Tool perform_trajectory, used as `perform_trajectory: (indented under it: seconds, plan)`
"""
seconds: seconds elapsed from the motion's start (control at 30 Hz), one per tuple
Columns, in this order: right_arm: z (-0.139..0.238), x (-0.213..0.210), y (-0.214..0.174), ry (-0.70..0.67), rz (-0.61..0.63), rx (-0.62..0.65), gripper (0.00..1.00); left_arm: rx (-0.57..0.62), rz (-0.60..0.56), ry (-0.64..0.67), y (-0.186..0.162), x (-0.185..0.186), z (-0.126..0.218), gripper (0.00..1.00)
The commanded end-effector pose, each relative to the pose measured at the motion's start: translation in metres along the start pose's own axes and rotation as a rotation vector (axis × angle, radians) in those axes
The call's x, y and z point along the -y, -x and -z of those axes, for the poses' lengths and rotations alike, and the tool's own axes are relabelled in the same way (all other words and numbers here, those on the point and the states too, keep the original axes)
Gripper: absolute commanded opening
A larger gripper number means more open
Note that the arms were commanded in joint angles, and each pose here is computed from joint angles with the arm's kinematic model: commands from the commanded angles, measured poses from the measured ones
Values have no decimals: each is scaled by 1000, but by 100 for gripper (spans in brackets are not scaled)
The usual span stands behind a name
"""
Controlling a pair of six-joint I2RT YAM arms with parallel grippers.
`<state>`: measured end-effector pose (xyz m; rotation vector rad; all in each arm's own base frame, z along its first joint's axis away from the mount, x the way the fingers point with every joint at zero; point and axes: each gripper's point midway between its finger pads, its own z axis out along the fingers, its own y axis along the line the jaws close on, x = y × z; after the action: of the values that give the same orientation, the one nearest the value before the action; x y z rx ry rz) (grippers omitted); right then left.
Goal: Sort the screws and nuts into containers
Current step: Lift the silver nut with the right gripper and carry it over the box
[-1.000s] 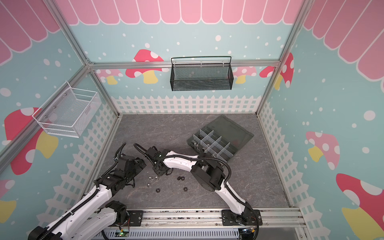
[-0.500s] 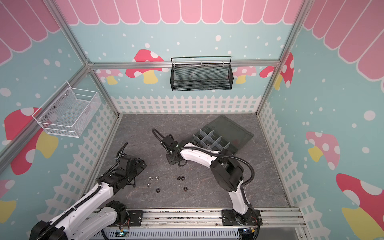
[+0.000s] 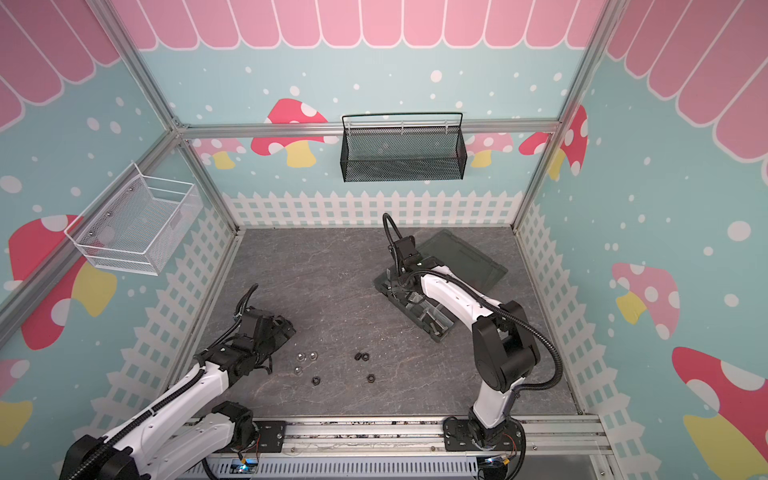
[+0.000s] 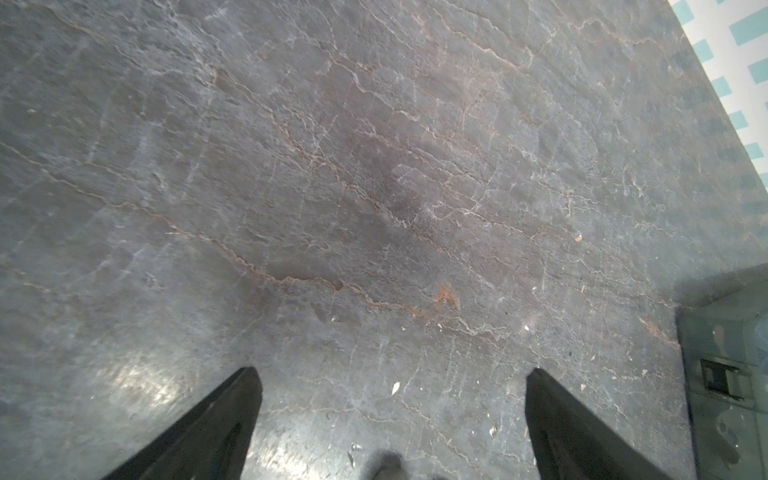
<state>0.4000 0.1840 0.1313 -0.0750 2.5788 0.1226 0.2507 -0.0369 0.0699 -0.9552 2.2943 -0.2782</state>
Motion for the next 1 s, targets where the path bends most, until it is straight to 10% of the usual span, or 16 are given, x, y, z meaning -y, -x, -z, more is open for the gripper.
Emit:
perform_trajectory:
  seconds: [0.0, 0.67, 0.97]
  plan:
    - [-7, 13, 5, -21, -28, 8, 4, 10, 12, -27, 7, 9, 3, 100]
    - [-64, 42, 6, -88, -32, -75, 14, -10, 11, -29, 1, 7, 1, 100]
    - [-71, 43, 4, -78, -33, -86, 41, -16, 7, -30, 0, 7, 1, 100]
